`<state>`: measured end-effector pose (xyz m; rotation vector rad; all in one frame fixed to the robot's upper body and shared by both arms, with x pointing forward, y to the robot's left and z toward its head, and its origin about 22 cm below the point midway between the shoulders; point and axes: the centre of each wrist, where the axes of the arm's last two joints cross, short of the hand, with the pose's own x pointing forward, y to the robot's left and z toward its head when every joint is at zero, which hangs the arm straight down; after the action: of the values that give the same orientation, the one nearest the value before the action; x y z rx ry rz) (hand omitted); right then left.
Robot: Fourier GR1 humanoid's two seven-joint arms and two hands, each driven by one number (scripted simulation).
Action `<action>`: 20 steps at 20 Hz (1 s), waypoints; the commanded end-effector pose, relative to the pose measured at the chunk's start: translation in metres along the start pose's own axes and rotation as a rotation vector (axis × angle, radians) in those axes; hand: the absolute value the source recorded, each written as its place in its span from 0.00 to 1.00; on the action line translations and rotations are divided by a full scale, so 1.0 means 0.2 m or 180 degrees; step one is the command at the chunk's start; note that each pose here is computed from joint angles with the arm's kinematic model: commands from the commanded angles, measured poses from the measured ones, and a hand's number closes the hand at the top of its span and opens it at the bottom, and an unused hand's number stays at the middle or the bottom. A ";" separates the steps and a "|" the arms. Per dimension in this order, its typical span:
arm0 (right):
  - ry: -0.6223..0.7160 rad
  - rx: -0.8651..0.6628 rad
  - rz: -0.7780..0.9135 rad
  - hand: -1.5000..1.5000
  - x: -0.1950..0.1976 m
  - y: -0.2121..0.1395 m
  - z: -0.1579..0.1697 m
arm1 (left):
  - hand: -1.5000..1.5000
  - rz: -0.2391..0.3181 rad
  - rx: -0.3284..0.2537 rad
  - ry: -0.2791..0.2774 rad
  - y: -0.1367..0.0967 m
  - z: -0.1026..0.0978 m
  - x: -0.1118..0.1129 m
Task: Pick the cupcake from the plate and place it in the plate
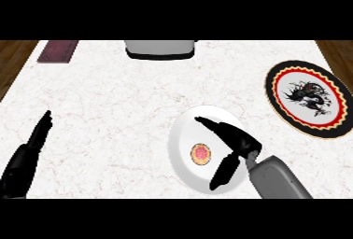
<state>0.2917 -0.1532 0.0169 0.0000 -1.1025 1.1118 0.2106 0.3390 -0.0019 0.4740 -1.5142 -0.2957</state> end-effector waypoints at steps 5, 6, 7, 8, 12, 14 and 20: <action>0.0051 0.0007 0.0033 0.00 -0.05 0.10 -0.16 | 0.50 0.0028 -0.0034 -0.0004 -0.05 0.02 0.00; 0.0045 0.0108 0.0000 0.00 -0.12 0.11 -0.08 | 0.50 0.0016 -0.0001 0.0032 0.04 -0.02 0.02; 0.0049 0.0074 0.0006 0.00 -0.01 0.12 -0.09 | 0.50 0.0037 -0.0027 -0.0046 -0.07 -0.07 -0.04; 0.0022 0.0061 -0.0043 0.00 0.01 0.00 -0.11 | 0.50 0.0017 -0.0032 0.0077 0.02 0.08 -0.02; -0.0173 -0.0035 -0.0124 1.00 -0.14 0.23 -0.18 | 0.50 -0.0039 -0.0026 -0.0023 -0.01 0.08 -0.05; -0.0261 0.0020 -0.0134 1.00 -0.06 0.14 -0.17 | 0.50 0.0016 0.0012 0.0011 -0.10 -0.06 0.02; 0.0359 -0.0497 0.0313 1.00 -0.56 -0.34 0.24 | 0.50 -0.0020 0.0086 0.0010 0.01 0.00 -0.03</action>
<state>0.3012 -0.1834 -0.0191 -0.0412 -1.1547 1.0956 0.2136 0.3436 -0.0035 0.4741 -1.5095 -0.2871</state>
